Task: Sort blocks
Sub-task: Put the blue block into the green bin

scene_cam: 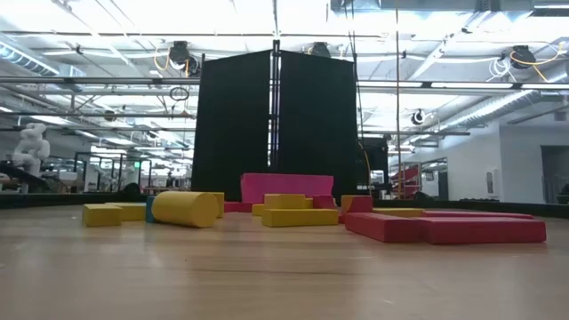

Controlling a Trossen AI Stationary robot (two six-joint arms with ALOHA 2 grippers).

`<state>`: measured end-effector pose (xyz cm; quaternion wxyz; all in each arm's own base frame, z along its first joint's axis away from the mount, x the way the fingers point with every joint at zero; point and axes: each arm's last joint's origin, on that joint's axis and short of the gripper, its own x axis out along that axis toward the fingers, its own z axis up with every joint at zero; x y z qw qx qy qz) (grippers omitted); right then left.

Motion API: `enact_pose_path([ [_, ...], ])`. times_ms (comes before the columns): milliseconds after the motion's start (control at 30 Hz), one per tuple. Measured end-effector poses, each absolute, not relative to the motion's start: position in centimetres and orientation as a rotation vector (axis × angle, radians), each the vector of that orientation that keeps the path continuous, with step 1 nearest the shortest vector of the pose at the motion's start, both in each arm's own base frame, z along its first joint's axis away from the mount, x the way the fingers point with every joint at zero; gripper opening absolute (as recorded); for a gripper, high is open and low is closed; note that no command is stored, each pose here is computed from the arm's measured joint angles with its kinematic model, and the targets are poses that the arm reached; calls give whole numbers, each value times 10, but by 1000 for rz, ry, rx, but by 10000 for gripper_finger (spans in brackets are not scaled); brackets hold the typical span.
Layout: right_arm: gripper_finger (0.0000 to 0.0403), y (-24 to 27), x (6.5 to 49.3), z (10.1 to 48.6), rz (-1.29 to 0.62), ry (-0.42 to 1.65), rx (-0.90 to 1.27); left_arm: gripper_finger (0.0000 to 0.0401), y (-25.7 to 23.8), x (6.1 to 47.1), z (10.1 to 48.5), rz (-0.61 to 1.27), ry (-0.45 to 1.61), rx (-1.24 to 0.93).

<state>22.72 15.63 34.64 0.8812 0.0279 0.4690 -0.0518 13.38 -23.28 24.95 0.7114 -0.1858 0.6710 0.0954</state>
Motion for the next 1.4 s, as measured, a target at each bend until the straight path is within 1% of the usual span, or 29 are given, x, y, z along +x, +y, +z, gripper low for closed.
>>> enact_pose_path([
  [67, 306, 156, 227, 346, -112, 984, 51, 242, -217, 140, 264, 249, 1418, -451],
  [167, 306, 154, 225, 345, -136, 989, 27, 242, -190, 156, 283, 290, 1235, -480],
  [267, 306, 153, 225, 345, -143, 992, 20, 242, -156, 176, 292, 468, 1051, -515],
  [333, 306, 153, 224, 345, -147, 994, 24, 242, -135, 191, 294, 567, 1003, -554],
  [500, 306, 153, 224, 345, -157, 995, 41, 242, -97, 233, 281, 706, 982, -683],
  [600, 306, 153, 224, 345, -162, 996, 54, 242, -84, 259, 267, 721, 977, -730],
  [733, 306, 153, 224, 345, -167, 996, 66, 242, -74, 283, 244, 767, 1015, -748],
  [1000, 306, 155, 223, 345, -162, 995, 63, 242, -76, 306, 195, 813, 1178, -721],
  [1400, 306, 155, 223, 345, -162, 994, 64, 242, -81, 329, 154, 784, 1199, -712],
])
